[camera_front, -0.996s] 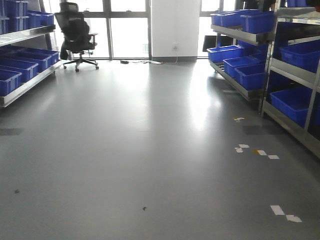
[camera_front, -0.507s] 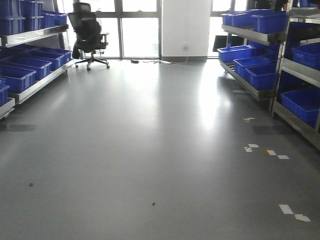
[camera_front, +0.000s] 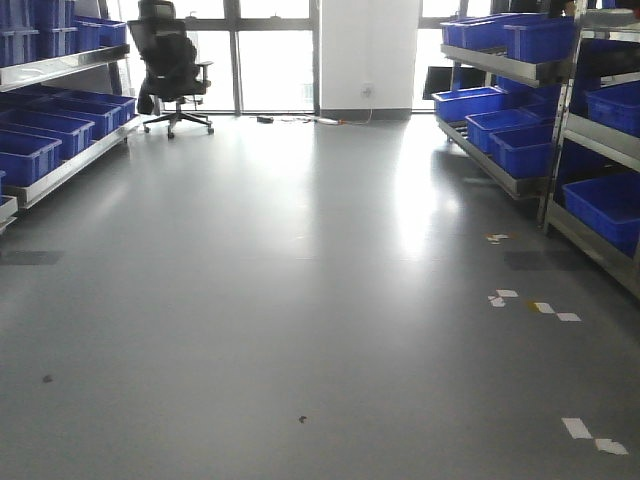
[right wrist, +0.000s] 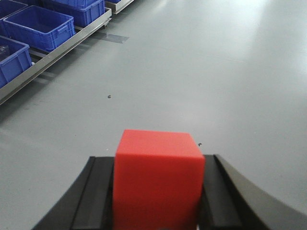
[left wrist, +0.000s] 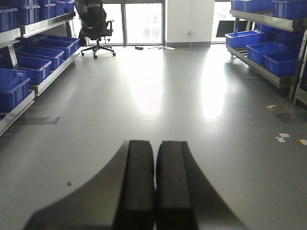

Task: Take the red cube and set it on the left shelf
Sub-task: 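Drive the base away from the counter holding the red cube, then turn the base toward the shelving rack of blue crates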

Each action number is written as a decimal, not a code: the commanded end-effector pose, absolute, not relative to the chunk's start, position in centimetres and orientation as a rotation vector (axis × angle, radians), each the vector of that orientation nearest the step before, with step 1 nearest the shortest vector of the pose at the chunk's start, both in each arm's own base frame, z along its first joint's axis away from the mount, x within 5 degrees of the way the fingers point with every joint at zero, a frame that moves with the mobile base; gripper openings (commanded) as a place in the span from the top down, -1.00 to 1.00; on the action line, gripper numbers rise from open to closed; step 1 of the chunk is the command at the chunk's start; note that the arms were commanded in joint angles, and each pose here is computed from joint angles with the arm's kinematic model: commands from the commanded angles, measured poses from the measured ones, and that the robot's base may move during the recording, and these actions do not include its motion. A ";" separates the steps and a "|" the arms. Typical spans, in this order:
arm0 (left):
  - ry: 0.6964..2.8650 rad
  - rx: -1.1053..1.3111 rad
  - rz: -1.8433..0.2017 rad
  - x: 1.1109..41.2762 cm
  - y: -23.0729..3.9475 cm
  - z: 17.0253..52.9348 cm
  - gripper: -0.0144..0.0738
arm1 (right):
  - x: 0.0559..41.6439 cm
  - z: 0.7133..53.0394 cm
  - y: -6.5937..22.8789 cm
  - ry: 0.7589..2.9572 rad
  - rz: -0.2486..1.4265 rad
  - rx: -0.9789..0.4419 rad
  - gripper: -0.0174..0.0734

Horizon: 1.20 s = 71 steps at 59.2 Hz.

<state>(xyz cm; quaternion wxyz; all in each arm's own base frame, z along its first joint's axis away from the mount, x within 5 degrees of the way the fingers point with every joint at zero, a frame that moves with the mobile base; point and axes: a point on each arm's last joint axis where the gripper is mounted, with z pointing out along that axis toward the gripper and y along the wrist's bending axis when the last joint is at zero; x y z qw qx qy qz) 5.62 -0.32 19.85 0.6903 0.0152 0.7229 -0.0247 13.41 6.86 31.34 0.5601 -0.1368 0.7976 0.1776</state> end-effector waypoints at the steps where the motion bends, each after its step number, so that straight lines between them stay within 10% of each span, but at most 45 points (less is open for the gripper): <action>1: 1.536 0.033 -0.064 5.6 -0.3 20.0 0.44 | 13.5 33.2 6.9 1.761 0.435 -0.311 0.49; 71: 1.536 0.033 -0.064 5.6 -0.3 20.0 0.44 | 13.5 33.2 6.9 1.761 0.435 -0.311 0.49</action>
